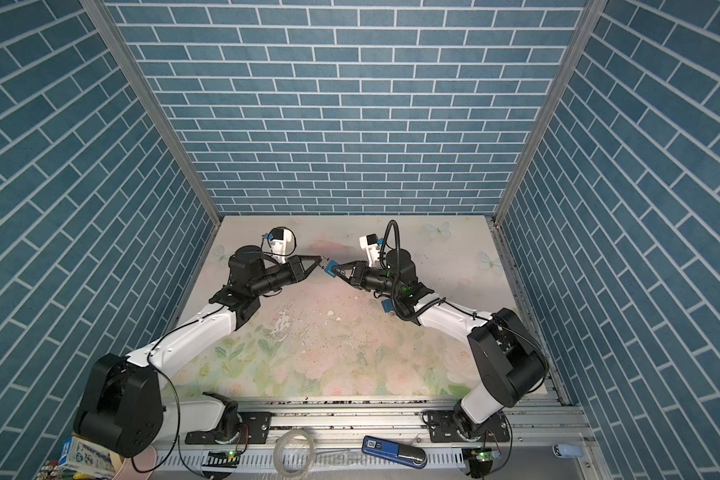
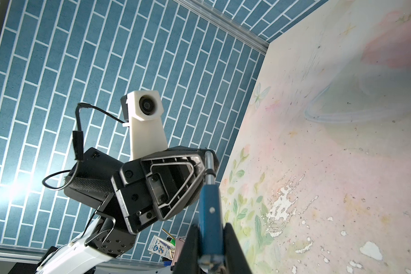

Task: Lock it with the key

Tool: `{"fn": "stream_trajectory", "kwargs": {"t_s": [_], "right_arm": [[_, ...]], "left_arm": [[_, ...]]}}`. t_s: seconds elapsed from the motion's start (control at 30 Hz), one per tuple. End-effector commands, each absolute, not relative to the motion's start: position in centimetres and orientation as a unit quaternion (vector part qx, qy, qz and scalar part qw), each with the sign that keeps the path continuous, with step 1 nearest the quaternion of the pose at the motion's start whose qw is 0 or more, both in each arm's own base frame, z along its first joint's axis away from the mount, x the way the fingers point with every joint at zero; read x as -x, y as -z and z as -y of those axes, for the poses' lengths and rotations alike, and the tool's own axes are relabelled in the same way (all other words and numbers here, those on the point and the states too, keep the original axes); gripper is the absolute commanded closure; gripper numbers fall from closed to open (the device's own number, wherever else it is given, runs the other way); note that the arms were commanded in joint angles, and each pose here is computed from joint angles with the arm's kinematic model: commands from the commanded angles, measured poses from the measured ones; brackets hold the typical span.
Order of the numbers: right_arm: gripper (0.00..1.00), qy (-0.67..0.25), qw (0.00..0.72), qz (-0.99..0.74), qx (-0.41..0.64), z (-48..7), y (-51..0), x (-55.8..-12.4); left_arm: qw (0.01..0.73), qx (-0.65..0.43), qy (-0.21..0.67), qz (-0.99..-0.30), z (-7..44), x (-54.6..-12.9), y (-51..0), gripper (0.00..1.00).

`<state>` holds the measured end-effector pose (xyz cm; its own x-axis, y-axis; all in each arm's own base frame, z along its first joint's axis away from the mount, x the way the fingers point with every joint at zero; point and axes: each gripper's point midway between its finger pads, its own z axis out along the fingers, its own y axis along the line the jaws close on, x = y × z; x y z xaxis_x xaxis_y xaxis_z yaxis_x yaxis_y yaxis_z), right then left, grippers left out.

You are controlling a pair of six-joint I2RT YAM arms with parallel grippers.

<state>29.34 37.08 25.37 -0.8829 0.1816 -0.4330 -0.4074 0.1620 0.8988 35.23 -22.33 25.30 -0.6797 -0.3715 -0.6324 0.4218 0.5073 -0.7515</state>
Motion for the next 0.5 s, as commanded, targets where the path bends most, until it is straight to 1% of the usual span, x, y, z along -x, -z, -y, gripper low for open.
{"fn": "stream_trajectory", "kwargs": {"t_s": [0.0, 0.3, 0.47], "right_arm": [[1.00, -0.678, 0.287, -0.665, 0.120, -38.2, -30.7, -29.6], [1.00, -0.680, 0.293, -0.660, 0.125, -39.0, -30.9, -30.1], [1.00, -0.696, 0.304, -0.638, 0.128, -39.2, -32.0, -30.2]], "left_arm": [[0.352, -0.061, 0.525, -0.773, 24.6, -32.4, -24.5, 1.00], [0.321, -0.074, 0.548, -0.769, 26.7, -31.6, -24.4, 1.00], [0.317, -0.084, 0.554, -0.765, 27.4, -31.1, -24.8, 1.00]]}}
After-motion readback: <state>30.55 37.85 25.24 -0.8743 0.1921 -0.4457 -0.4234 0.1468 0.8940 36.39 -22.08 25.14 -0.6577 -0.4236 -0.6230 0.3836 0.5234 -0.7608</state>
